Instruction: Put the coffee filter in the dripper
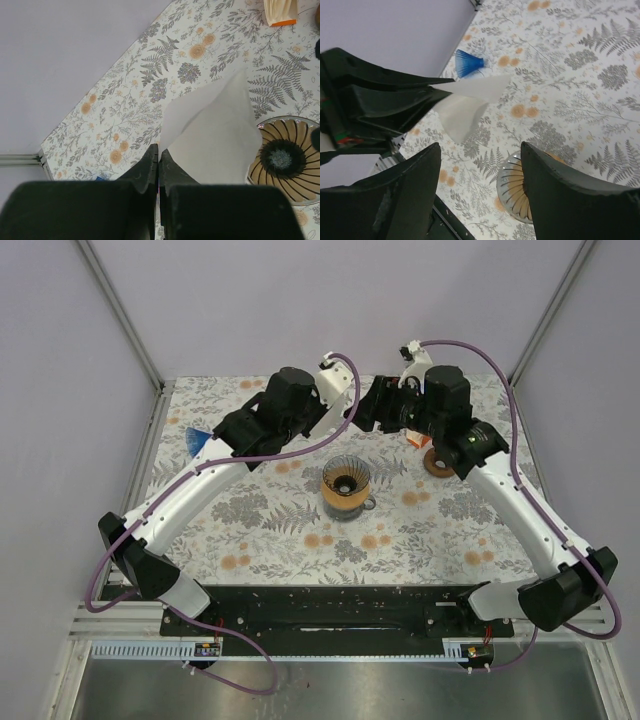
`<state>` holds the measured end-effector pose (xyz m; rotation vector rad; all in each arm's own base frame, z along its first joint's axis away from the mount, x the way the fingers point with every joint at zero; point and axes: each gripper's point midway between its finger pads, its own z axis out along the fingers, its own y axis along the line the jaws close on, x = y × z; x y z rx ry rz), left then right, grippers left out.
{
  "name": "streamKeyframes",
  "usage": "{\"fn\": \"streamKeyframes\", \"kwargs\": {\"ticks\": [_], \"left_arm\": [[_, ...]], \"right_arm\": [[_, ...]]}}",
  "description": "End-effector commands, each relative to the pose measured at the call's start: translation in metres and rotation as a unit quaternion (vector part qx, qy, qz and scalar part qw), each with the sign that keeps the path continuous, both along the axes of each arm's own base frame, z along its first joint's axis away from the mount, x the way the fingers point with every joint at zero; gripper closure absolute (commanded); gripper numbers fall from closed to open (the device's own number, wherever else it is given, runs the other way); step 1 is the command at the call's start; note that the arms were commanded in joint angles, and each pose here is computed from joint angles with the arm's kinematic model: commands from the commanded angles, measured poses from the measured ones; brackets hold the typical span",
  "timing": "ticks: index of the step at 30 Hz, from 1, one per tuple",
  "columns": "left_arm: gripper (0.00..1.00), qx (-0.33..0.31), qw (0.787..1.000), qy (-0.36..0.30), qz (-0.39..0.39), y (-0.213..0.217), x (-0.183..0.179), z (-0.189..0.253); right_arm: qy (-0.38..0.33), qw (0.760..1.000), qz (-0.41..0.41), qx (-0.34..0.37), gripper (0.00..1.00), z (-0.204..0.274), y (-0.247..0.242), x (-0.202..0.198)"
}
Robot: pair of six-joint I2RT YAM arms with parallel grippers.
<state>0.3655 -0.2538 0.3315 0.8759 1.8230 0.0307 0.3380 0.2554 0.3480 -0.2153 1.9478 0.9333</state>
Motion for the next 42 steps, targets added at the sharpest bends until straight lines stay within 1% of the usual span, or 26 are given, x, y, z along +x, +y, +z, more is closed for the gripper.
{"fn": "streamKeyframes", "kwargs": {"ticks": [1,4,5,7,9,13,14,17,20,26,28,33,35,36,39,42], "left_arm": [[1.0,-0.03,0.999,-0.036,0.011,0.001,0.0,0.028],[1.0,-0.033,0.999,-0.033,0.009,0.0,-0.001,0.028],[1.0,-0.033,0.999,-0.031,0.007,-0.001,-0.002,0.027],[1.0,-0.035,0.999,-0.029,0.007,-0.002,-0.003,0.026],[1.0,-0.038,0.999,-0.03,0.007,-0.001,-0.004,0.029],[1.0,-0.036,0.999,-0.029,0.011,0.001,-0.004,0.027],[1.0,-0.035,0.999,-0.032,0.013,0.003,-0.005,0.028],[1.0,-0.033,0.999,-0.033,0.015,0.005,-0.006,0.028],[1.0,-0.036,0.999,-0.032,0.011,0.004,-0.007,0.028],[1.0,-0.028,0.999,-0.019,0.007,0.002,-0.008,0.02],[1.0,-0.027,1.0,-0.014,0.007,0.002,-0.008,0.016],[1.0,-0.037,0.999,-0.002,-0.001,-0.001,-0.013,0.015],[1.0,-0.045,0.999,0.01,-0.015,-0.007,-0.017,0.015],[1.0,-0.048,0.998,0.022,-0.024,-0.009,-0.02,0.013],[1.0,-0.068,0.994,0.063,-0.064,-0.021,-0.036,0.009],[1.0,-0.082,0.984,0.114,-0.113,-0.036,-0.057,-0.004]], "right_arm": [[-0.036,0.997,0.025,0.056,0.27,0.035,0.022,-0.005],[-0.015,0.998,0.028,0.055,0.27,0.025,0.036,0.0],[-0.007,0.998,0.029,0.054,0.28,0.023,0.04,0.001],[0.005,0.998,0.034,0.052,0.33,0.017,0.048,0.005],[0.011,0.998,0.038,0.05,0.39,0.012,0.053,0.009],[0.02,0.999,0.015,0.028,0.62,0.005,0.047,0.015],[0.025,0.999,0.009,0.021,0.69,0.0,0.045,0.016],[0.042,0.999,0.003,0.002,0.87,-0.014,0.042,0.015],[0.058,0.998,0.003,-0.011,1.0,-0.024,0.039,0.012],[0.05,0.998,0.006,-0.024,1.0,-0.024,0.032,0.003],[0.037,0.999,0.021,-0.031,0.82,-0.02,0.03,-0.002],[-0.002,0.997,0.024,-0.074,0.53,-0.008,0.01,-0.016],[-0.02,0.995,0.031,-0.091,0.43,-0.002,0.001,-0.025],[-0.029,0.994,0.036,-0.1,0.4,0.002,-0.003,-0.031],[-0.069,0.987,0.056,-0.136,0.35,0.01,-0.016,-0.044],[-0.112,0.979,0.081,-0.151,0.3,0.025,-0.024,-0.059]]}}
